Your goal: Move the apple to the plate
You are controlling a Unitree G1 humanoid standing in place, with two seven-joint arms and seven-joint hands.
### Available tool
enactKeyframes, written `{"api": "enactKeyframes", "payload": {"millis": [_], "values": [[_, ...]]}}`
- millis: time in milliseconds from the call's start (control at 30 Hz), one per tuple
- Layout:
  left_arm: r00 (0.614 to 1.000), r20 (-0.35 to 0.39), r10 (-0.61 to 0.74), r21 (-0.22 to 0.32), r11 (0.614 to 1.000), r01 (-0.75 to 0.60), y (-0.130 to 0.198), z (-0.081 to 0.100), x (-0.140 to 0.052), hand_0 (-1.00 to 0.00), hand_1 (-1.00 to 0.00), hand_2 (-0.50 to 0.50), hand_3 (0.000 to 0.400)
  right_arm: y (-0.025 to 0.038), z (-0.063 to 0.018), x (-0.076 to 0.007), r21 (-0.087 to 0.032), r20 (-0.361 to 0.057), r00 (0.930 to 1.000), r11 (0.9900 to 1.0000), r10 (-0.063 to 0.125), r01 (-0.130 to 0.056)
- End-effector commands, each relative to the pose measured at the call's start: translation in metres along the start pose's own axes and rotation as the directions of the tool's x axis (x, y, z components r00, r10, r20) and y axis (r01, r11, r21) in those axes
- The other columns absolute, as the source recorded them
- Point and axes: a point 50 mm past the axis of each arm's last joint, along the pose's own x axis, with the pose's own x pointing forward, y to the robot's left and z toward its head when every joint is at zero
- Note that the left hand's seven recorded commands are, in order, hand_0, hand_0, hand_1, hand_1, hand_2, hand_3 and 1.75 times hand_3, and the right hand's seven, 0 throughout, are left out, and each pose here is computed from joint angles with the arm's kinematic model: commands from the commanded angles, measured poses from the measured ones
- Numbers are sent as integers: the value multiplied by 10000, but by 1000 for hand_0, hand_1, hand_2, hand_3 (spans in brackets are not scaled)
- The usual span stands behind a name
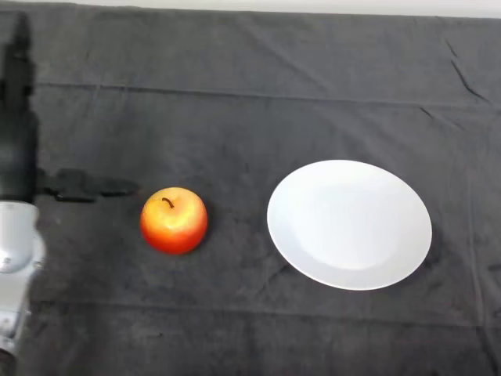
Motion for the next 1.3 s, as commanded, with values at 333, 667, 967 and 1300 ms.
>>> {"api": "enactKeyframes", "payload": {"millis": [333, 667, 967, 1300], "values": [[9792, -440, -1982, 244, 9796, 1994, -396, 6, -133, 0, 0, 0, 0, 33, 60, 7, 45, 346, 9992, 9998, 181, -182], [9476, -1102, -3000, 224, 9524, 3041, -593, -190, -121, 0, 0, 0, 0, 33, 61, 7, 38, 343, 9993, 9998, 174, -175], [9261, -1547, -3441, 184, 9362, 3509, -737, -288, -123, -1000, -1000, 0, 400, 33, 61, 7, 45, 344, 9993, 9998, 169, -171], [9223, -1388, -3608, 389, 9286, 3691, -768, -280, -122, -1000, -1000, 0, 400, 33, 61, 8, 56, 347, 9993, 9998, 168, -170]]}}
